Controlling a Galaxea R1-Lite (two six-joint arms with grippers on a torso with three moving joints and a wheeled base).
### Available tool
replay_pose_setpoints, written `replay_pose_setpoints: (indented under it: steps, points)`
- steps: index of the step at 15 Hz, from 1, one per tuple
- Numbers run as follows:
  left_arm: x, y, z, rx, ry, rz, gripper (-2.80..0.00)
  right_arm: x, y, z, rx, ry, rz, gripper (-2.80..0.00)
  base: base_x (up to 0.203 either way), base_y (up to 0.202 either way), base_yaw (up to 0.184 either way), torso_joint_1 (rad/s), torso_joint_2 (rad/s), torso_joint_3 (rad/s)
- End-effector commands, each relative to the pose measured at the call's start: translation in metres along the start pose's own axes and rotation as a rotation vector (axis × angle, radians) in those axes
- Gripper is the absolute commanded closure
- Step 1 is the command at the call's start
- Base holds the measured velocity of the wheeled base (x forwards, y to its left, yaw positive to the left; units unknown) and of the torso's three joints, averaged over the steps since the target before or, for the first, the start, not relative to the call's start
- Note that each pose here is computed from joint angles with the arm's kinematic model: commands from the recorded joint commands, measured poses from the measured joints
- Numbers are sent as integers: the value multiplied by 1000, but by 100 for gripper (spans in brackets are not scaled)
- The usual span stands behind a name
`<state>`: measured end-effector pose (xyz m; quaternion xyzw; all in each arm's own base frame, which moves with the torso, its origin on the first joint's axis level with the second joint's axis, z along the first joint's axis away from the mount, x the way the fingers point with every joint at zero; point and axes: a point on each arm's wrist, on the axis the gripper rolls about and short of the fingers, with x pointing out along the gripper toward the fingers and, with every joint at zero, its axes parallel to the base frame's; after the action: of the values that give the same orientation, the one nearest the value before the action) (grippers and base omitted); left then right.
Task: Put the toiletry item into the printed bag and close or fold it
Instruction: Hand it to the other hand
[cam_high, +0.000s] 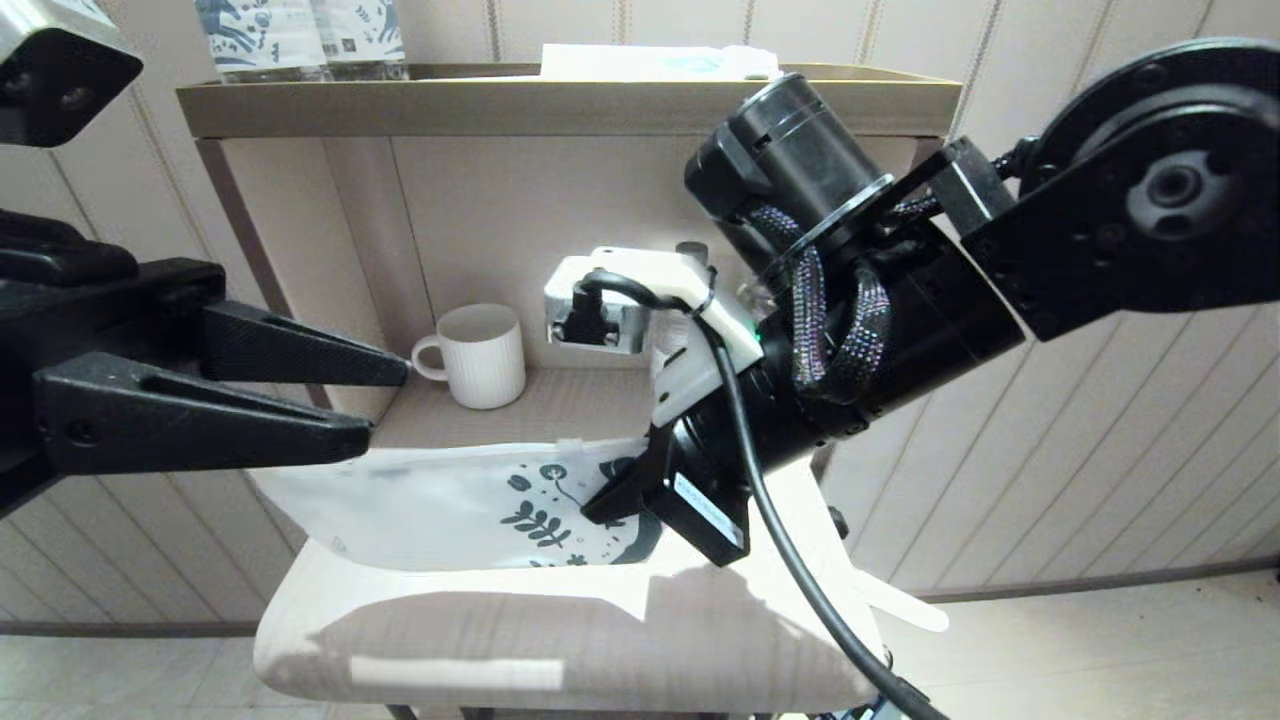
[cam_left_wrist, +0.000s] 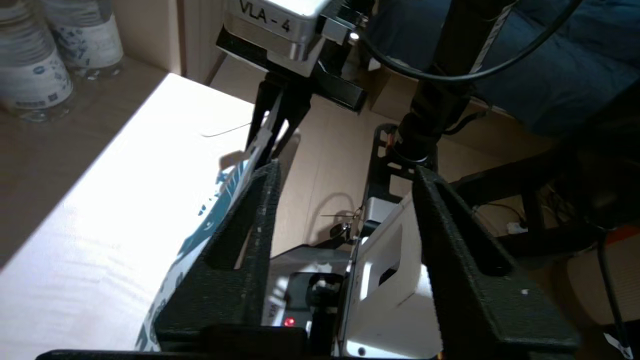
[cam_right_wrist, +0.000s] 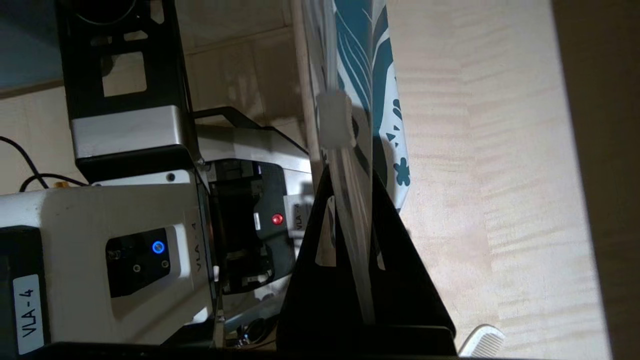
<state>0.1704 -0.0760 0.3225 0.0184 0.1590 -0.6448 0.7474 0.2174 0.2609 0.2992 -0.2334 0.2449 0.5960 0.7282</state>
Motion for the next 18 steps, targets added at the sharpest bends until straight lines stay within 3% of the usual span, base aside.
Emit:
replay_pose_setpoints:
  steps: [1,5,12,18]
  points:
    - [5,9,3,-12,16,12,-280,2,-1,-1,7,-10,35,0,0,0,0,0,0,0]
    - [15,16,1,-19,37,-8,-280,7,-3,7,14,-118,134,0,0,0,0,0,0,0]
    - [34,31,-6,-3,59,-63,-280,7,-3,6,22,-137,193,0,0,0,0,0,0,0]
    - [49,41,-8,16,59,-89,-280,4,-6,5,38,-142,191,0,0,0,0,0,0,0]
